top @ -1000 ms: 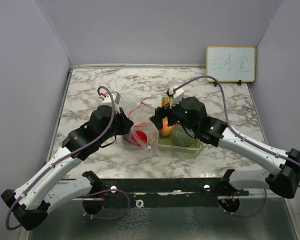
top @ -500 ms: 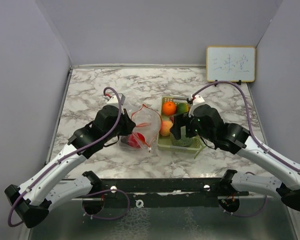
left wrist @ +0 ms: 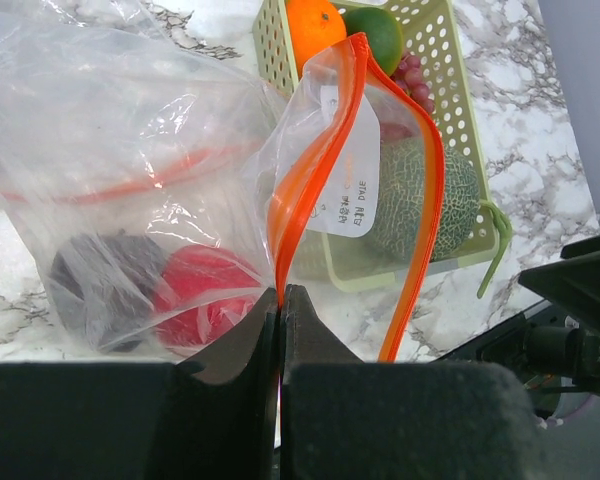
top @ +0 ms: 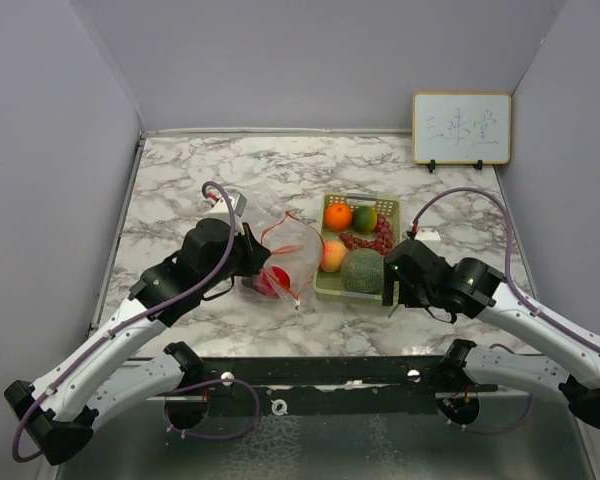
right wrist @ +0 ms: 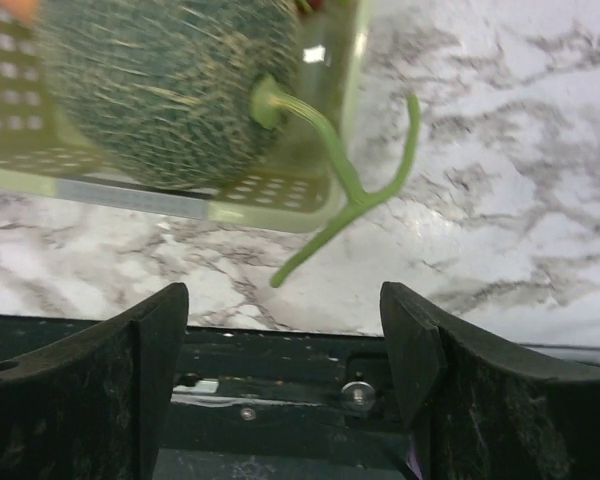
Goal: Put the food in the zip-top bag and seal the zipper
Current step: Pick up the fake fruit from the bin.
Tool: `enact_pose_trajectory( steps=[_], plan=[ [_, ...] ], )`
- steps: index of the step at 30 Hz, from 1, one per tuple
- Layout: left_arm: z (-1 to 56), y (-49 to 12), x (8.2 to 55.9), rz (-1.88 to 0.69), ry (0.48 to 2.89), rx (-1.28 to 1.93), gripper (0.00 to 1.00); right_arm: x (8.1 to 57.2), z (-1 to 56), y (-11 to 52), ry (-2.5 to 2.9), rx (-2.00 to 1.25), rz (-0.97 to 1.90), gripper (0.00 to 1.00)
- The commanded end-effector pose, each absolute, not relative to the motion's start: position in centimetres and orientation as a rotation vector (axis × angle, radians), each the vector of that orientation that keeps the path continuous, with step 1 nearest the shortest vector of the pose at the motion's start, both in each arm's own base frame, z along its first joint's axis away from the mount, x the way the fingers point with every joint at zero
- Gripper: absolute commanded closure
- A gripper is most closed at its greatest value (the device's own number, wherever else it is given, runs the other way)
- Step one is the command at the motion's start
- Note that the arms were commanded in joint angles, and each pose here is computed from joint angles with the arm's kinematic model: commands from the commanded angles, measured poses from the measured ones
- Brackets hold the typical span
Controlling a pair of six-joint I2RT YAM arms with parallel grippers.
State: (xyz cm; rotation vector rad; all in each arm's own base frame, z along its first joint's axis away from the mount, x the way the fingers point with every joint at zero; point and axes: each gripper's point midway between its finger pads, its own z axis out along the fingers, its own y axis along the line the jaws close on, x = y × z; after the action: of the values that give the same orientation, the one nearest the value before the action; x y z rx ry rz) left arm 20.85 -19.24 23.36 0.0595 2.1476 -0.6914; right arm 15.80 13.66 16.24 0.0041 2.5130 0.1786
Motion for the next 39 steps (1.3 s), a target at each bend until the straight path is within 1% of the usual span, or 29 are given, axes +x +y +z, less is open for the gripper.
enact_pose_trajectory(
  steps=[1, 3, 7, 9, 10, 11, 13, 22, 28, 34, 39],
  plan=[
    [24.6, -19.6, 20.5, -0.755, 2.087, 0.084, 1.0, 15.3, 14.5, 11.7, 2.533, 0.15, 0.068, 0.25],
    [24.6, -19.6, 20.3, -0.761, 2.087, 0.089, 1.0, 15.9, 14.7, 12.2, 2.507, 0.172, 0.099, 0.3],
    [24.6, -19.6, 20.1, -0.775, 2.082, 0.089, 1.0, 17.4, 15.1, 12.2, 2.446, 0.188, 0.056, 0.32],
    [24.6, -19.5, 19.9, -0.784, 2.072, 0.083, 1.0, 18.2, 15.2, 12.3, 2.417, 0.178, 0.035, 0.35],
    [24.7, -19.4, 19.9, -0.788, 2.068, 0.081, 1.0, 18.6, 15.3, 12.5, 2.406, 0.173, 0.028, 0.39],
    [24.7, -19.4, 19.8, -0.79, 2.067, 0.081, 1.0, 19.0, 15.2, 12.5, 2.397, 0.172, 0.02, 0.45],
    [24.7, -19.3, 19.7, -0.787, 2.068, 0.081, 1.0, 19.8, 15.1, 12.6, 2.387, 0.151, 0.003, 0.49],
    [24.9, -18.7, 19.5, -0.776, 2.062, 0.063, 1.0, 22.1, 12.5, 12.0, 2.43, 0.117, 0.028, 0.51],
    [24.8, -18.5, 19.5, -0.764, 2.068, 0.061, 1.0, 22.0, 11.7, 12.6, 2.457, 0.07, 0.084, 0.63],
    [24.6, -18.8, 19.6, -0.771, 2.076, 0.065, 1.0, 21.7, 11.5, 12.4, 2.452, 0.062, 0.094, 0.64],
    [24.6, -18.9, 19.5, -0.778, 2.079, 0.066, 1.0, 22.0, 10.9, 12.0, 2.467, 0.062, 0.042, 0.63]
  ],
)
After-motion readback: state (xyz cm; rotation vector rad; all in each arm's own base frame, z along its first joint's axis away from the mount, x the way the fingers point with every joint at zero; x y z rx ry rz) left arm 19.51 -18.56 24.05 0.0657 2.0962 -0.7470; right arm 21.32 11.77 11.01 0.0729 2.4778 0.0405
